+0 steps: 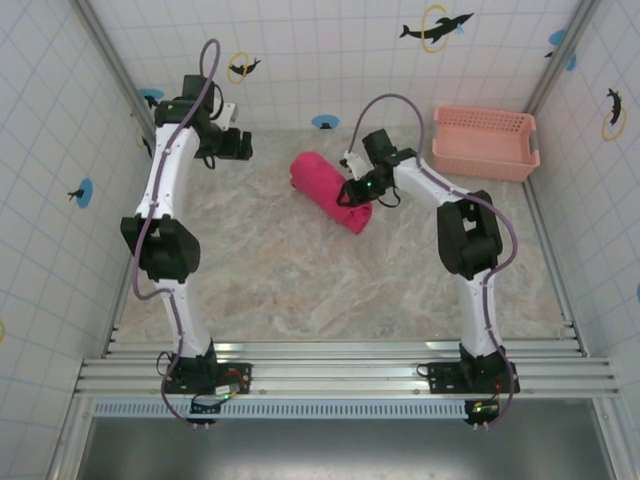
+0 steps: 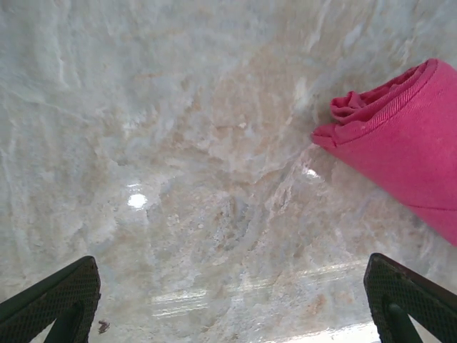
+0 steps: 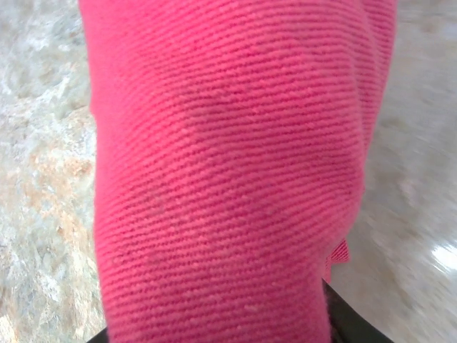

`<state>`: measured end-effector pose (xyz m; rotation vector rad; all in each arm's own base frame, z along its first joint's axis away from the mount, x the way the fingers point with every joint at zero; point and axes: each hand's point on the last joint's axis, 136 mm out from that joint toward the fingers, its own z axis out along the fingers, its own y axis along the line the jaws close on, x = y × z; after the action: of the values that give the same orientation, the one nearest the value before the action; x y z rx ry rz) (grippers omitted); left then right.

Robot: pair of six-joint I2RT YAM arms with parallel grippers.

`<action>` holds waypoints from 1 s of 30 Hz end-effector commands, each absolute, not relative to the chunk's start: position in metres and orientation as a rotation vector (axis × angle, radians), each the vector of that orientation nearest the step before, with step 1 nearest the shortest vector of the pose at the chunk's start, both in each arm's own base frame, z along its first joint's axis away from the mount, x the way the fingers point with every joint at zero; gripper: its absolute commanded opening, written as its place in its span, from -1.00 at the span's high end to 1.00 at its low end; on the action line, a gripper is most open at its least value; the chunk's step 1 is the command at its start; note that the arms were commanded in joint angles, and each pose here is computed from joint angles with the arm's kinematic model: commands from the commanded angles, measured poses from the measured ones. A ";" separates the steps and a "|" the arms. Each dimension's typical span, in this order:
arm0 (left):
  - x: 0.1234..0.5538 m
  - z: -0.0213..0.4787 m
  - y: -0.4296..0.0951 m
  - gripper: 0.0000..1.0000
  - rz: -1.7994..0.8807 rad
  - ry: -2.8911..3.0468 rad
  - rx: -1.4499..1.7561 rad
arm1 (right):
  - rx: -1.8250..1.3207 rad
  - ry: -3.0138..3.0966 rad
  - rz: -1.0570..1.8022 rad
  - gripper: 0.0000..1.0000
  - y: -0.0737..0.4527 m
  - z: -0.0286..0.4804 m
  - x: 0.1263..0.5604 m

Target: Roll up the long pants

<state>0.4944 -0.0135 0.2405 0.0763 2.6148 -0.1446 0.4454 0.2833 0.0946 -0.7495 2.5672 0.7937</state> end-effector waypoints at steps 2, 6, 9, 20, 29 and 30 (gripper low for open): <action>0.501 0.241 -0.004 -0.94 -0.216 2.575 -0.019 | -0.687 2.469 0.799 0.51 0.278 0.169 0.438; 0.495 0.221 -0.020 -0.94 -0.349 2.606 -0.018 | -0.543 2.393 0.744 0.51 0.251 0.208 0.456; 0.485 0.198 -0.035 -0.94 -0.479 2.605 -0.040 | -0.396 2.304 0.722 0.50 0.221 0.242 0.472; 0.440 0.150 -0.059 -0.94 -0.623 2.676 -0.025 | 0.174 2.003 0.439 0.46 0.048 0.333 0.502; 0.419 0.143 -0.085 -0.94 -0.642 2.731 0.075 | 0.277 1.938 0.220 0.41 -0.013 0.350 0.517; 0.417 0.143 -0.089 -0.94 -0.655 2.734 0.082 | 0.283 1.946 0.197 0.41 -0.017 0.347 0.521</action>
<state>0.4276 -0.0793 0.1394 0.0414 2.7302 -0.6143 0.4984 -0.0078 0.2796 0.3291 2.1641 0.2535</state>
